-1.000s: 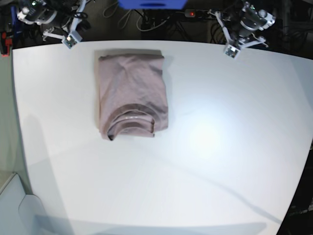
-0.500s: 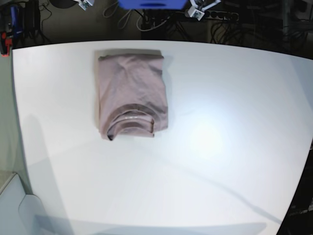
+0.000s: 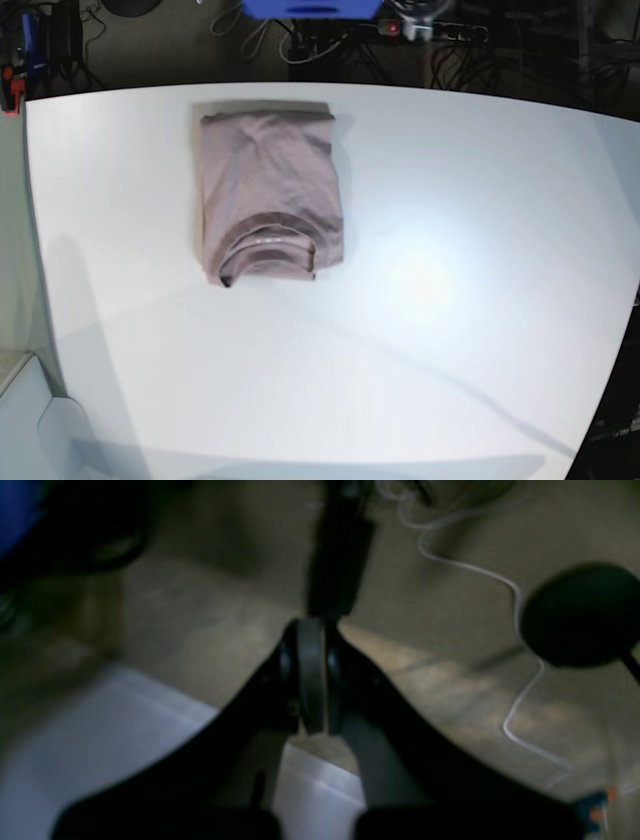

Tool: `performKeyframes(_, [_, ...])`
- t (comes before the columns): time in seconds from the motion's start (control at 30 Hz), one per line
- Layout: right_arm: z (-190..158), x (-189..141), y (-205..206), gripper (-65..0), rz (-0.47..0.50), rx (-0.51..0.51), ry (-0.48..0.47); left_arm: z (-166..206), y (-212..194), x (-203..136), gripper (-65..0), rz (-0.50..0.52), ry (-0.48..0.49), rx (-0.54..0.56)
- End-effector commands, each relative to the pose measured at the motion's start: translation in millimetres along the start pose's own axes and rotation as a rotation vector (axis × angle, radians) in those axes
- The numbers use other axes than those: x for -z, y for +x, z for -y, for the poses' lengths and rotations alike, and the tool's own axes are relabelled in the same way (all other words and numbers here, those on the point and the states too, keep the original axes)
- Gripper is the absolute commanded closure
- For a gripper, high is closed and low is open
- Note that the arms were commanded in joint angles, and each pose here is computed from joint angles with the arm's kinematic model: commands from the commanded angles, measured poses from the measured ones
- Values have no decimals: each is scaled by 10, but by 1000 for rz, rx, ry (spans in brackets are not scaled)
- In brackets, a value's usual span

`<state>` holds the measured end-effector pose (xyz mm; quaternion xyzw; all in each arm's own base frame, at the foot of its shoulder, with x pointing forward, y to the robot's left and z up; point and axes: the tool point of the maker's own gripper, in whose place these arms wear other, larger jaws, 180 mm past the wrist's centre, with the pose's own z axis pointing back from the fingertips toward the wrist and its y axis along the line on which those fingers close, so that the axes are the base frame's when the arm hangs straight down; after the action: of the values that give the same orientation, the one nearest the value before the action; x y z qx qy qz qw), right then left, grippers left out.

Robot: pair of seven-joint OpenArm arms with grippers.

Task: Layout the t-shirt on the table in an organized manner, then fold the t-shirt properly

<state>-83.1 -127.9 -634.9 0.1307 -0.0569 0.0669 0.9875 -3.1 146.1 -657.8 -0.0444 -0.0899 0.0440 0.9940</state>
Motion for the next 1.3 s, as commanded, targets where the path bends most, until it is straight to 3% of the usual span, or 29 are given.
performKeyframes(0.0, [101,-5,-108,0,-30,1,-55,54,126,-16,-2,43,-87,13])
performKeyframes(0.13, [397,21,-186,0,-89,-8,-294,-48,189,18,-2,47,0,34])
performKeyframes(0.3, [507,-19,-112,0,-48,-34,-401,193,268,64,-2,44,-49,113])
performKeyframes(0.43, [516,-30,-111,0,-34,-35,-408,238,198,68,-2,8,-57,131])
performKeyframes(1.27, [485,24,48,0,-7,-25,-408,163,241,70,-2,13,-35,125])
